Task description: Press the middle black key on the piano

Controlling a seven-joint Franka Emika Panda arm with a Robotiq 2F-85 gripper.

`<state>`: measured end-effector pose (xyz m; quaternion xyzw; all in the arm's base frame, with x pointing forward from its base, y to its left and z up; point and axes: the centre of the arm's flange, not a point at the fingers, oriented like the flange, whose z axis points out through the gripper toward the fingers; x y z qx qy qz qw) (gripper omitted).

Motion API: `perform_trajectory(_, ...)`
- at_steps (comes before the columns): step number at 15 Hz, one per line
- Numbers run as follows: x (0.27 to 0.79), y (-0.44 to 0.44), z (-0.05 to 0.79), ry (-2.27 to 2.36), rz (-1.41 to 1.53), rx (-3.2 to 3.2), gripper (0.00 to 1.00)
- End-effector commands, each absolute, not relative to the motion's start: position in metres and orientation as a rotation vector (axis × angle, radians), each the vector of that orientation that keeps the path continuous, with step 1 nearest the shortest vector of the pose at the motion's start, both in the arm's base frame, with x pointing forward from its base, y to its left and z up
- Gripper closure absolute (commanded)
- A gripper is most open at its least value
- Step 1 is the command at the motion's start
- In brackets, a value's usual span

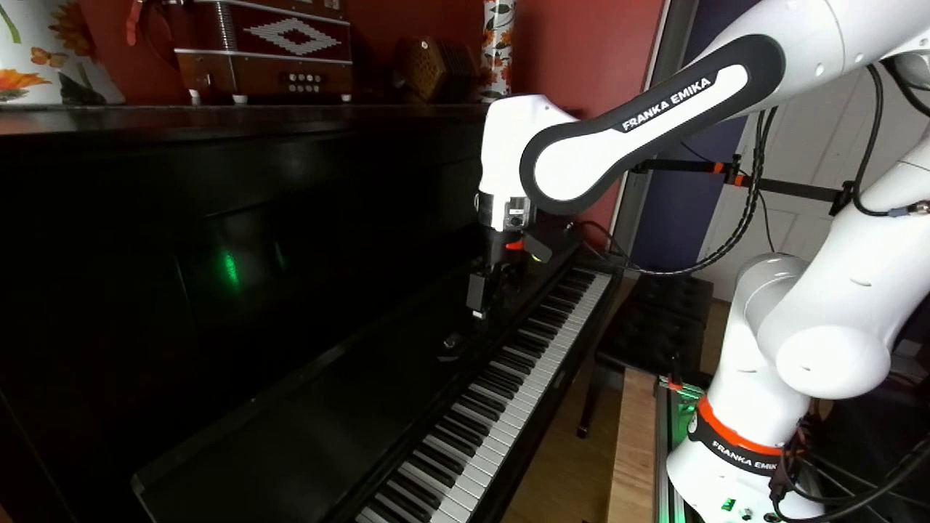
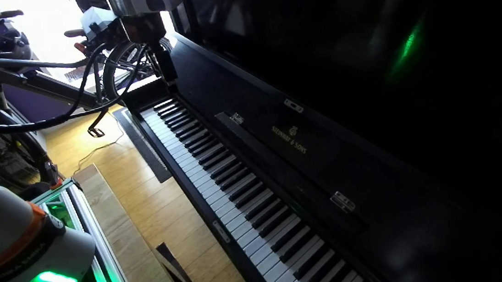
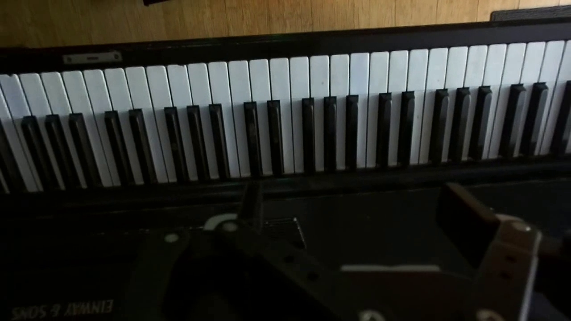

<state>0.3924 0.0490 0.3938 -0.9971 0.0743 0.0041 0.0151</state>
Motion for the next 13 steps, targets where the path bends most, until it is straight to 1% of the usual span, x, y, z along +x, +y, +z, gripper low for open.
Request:
perform_trajectory(1,0.374,0.038,0.427,0.294,-0.016,-3.101,0.00)
perform_trajectory(8,0.353,0.010,0.470,0.462,-0.114,-3.062,0.00)
perform_trajectory(9,0.367,0.017,0.460,0.401,-0.111,-3.071,0.00)
perform_trajectory(13,0.361,0.011,0.470,0.430,-0.139,-3.063,0.00)
